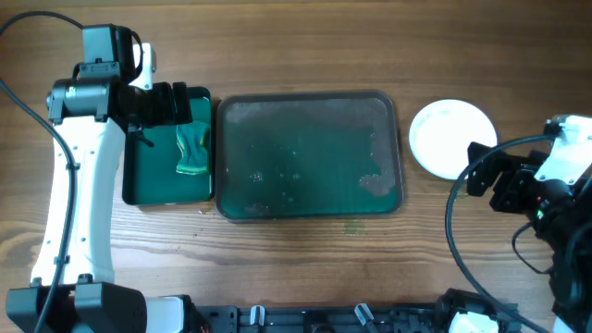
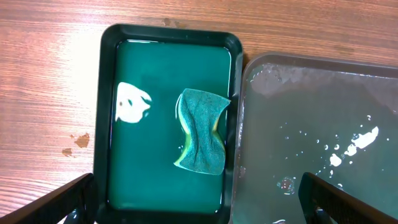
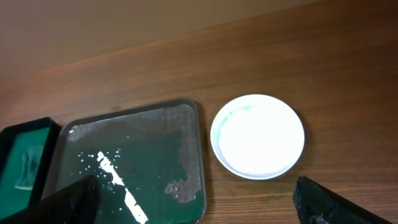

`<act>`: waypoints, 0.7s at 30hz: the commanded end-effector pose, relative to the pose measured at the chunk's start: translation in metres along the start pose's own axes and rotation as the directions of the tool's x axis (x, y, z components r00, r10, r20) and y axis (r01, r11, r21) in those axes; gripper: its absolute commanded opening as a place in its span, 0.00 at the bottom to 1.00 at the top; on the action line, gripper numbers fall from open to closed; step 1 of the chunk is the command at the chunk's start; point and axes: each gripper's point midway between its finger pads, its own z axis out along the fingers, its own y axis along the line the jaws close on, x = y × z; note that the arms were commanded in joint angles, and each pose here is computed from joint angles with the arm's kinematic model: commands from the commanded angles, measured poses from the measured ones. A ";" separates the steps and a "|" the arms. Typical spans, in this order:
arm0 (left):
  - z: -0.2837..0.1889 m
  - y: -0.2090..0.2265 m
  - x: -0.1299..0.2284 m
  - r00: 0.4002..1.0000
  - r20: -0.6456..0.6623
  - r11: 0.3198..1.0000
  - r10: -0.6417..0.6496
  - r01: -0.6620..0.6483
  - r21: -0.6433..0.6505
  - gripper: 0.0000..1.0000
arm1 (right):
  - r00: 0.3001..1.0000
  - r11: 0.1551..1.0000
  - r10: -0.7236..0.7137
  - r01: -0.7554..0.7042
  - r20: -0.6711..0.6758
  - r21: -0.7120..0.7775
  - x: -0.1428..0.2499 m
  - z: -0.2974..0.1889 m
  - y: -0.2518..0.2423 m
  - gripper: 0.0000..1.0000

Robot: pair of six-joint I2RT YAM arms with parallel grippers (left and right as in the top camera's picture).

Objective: Clean dirty plates on tray and stack at the side

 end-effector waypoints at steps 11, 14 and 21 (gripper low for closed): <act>0.000 -0.002 -0.002 1.000 0.003 1.000 0.002 -0.002 0.012 1.00 | 0.933 0.988 -0.140 0.154 0.330 -0.016 0.022 0.031 0.005 1.00; 0.000 -0.002 -0.002 1.000 0.003 1.000 0.002 -0.002 0.012 1.00 | 0.893 0.987 -0.112 0.152 0.435 -0.058 0.039 0.049 0.007 1.00; 0.000 -0.002 -0.002 1.000 0.003 1.000 0.002 -0.002 0.012 1.00 | 0.841 0.975 -0.115 0.196 0.529 -0.101 0.089 0.083 0.005 1.00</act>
